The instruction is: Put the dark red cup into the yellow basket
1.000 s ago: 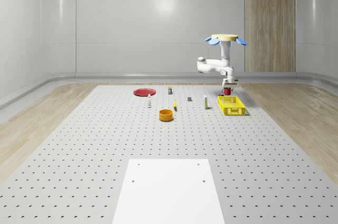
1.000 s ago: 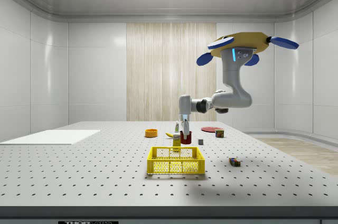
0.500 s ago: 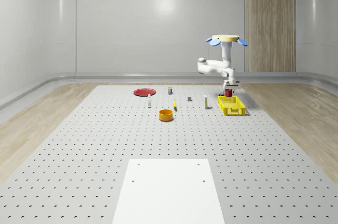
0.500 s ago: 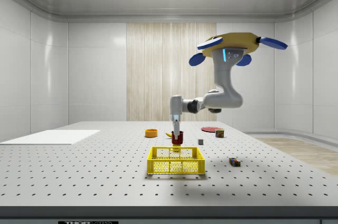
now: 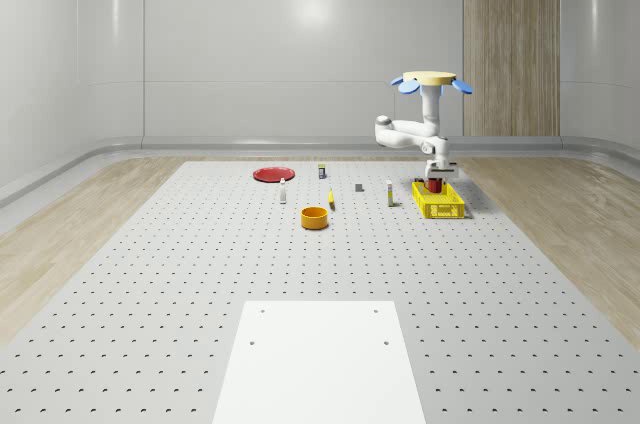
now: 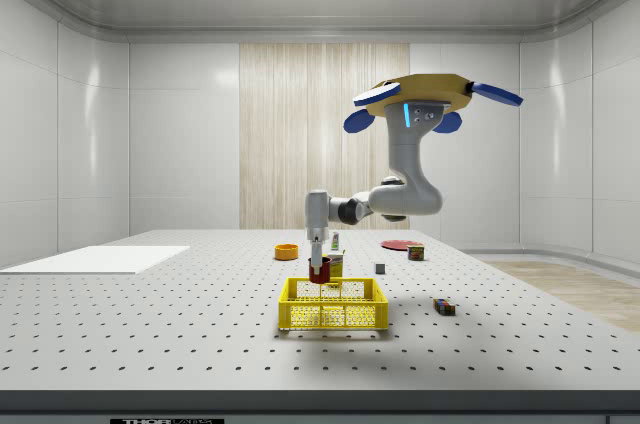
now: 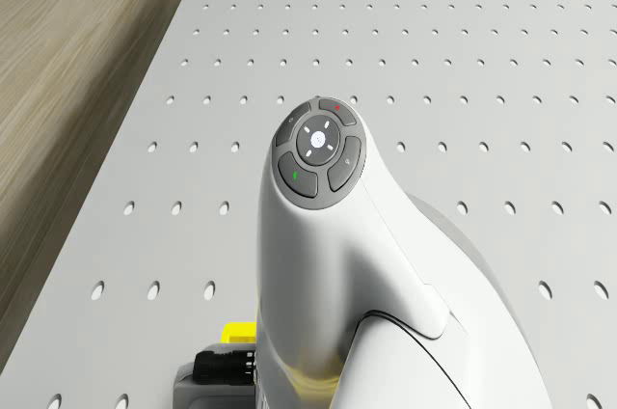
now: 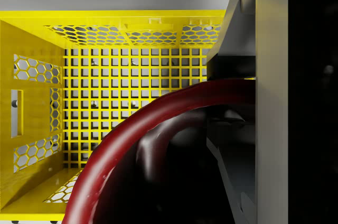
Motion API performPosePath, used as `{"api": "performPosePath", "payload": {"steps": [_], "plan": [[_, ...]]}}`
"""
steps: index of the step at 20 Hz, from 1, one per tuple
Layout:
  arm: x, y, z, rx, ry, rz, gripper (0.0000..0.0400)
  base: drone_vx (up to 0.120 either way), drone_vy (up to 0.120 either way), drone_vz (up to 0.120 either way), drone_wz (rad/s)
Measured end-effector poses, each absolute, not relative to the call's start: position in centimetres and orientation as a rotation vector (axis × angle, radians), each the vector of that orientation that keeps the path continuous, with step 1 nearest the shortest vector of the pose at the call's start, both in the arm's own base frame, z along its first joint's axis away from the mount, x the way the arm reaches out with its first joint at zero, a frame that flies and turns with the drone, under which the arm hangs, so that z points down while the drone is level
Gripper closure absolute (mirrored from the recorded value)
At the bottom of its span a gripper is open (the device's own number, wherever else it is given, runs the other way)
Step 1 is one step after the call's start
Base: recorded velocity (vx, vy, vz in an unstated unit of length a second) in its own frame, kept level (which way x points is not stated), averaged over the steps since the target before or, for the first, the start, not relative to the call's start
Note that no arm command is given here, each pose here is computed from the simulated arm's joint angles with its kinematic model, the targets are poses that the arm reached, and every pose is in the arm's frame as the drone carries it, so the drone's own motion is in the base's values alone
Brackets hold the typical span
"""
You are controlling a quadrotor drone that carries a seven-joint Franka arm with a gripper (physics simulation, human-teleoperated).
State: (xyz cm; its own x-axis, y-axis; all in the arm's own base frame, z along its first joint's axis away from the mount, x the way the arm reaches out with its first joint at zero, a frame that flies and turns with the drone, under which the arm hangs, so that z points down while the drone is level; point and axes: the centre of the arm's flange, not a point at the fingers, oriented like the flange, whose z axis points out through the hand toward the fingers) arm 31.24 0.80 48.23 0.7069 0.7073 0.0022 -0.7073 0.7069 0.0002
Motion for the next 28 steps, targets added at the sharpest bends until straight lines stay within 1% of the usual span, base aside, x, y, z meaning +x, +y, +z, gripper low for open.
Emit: {"api": "performPosePath", "payload": {"steps": [4,18,22,23,24,25,26,28], "plan": [[31.24,0.8,49.3,0.001,-0.002,0.786,0.0300,0.000,0.000,0.000,0.000],[31.24,0.8,54.7,0.001,-0.002,0.787,0.0300,0.000,0.000,0.000,0.000],[31.24,0.8,55.8,0.001,-0.002,0.787,0.0300,0.000,0.000,0.000,0.000],[31.24,0.8,55.9,0.001,-0.002,0.787,0.0277,0.000,0.000,0.000,0.000],[31.24,0.8,56.1,0.001,-0.002,0.787,0.0215,0.000,0.000,0.000,0.000],[31.24,0.8,56.2,0.001,-0.002,0.786,0.0168,0.000,0.000,0.000,0.000],[31.24,0.8,56.2,0.001,-0.002,0.786,0.0131,0.000,0.000,0.000,0.000],[31.24,0.8,56.0,0.001,-0.002,0.786,0.0079,0.000,0.000,0.000,0.000]]}}
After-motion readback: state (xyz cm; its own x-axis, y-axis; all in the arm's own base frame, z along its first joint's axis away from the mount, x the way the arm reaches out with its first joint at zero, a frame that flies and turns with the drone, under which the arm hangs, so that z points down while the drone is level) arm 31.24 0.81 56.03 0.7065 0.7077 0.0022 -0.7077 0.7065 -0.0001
